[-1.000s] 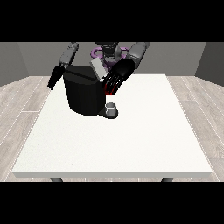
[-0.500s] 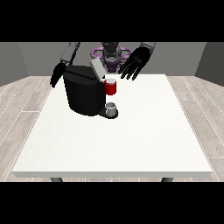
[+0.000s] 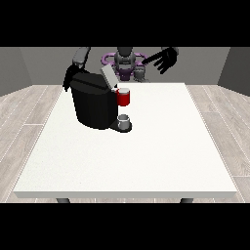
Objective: Insert the coffee pod into the coffee machine and close the lid
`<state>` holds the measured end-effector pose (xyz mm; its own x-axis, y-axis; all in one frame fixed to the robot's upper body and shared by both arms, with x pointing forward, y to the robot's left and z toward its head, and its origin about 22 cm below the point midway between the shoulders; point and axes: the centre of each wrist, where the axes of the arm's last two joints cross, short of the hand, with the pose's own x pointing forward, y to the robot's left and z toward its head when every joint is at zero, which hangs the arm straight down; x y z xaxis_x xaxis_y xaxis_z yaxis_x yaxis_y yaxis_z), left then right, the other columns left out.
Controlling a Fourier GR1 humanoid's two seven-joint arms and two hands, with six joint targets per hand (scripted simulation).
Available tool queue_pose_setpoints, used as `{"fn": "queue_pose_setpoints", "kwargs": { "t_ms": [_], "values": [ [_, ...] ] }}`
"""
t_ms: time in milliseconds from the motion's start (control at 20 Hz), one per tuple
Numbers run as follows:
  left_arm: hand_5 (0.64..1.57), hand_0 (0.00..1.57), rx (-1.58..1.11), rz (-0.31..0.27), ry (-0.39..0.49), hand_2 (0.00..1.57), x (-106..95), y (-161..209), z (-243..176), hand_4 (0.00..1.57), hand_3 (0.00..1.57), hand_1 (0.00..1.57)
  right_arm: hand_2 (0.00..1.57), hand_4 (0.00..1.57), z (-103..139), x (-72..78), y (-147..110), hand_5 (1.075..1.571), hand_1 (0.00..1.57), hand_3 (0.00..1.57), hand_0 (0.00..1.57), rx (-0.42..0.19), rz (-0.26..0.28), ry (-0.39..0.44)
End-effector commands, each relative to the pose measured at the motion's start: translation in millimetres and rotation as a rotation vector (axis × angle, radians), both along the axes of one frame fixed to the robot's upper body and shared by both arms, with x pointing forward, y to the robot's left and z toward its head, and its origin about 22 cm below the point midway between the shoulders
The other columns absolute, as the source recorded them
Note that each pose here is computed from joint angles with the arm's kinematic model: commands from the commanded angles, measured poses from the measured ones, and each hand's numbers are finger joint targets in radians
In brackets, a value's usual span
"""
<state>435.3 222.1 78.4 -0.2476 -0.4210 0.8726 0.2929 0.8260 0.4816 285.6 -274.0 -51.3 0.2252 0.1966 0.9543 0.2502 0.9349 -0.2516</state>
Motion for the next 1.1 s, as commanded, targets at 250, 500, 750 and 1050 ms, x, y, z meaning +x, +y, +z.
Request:
{"fn": "queue_pose_setpoints", "kwargs": {
  "t_ms": [250,500,750,1050],
  "values": [
    [1.571,0.0,-0.242,0.098,0.326,0.0,-84,11,-141,0.37,0.0,0.0,0.0,0.0,-11,-27.4,-5,1.571,0.0,0.0,0.0,0.054,0.027,0.004],
    [1.571,0.0,-0.271,0.115,0.406,0.0,-92,20,-146,0.42,0.0,0.0,0.0,0.0,15,-7.8,23,1.571,0.0,0.0,0.0,0.105,0.175,-0.032],
    [1.571,0.0,-0.351,0.121,0.366,0.0,-98,16,-146,0.37,0.0,0.0,0.0,0.15,54,17.1,14,1.571,0.0,0.0,0.0,-0.006,0.274,-0.14],
    [1.571,0.0,-0.338,0.092,0.26,0.0,-103,21,-128,0.4,0.0,0.0,0.0,0.0,91,41.6,14,1.571,0.0,0.0,0.0,0.028,0.27,-0.2]
  ]
}}
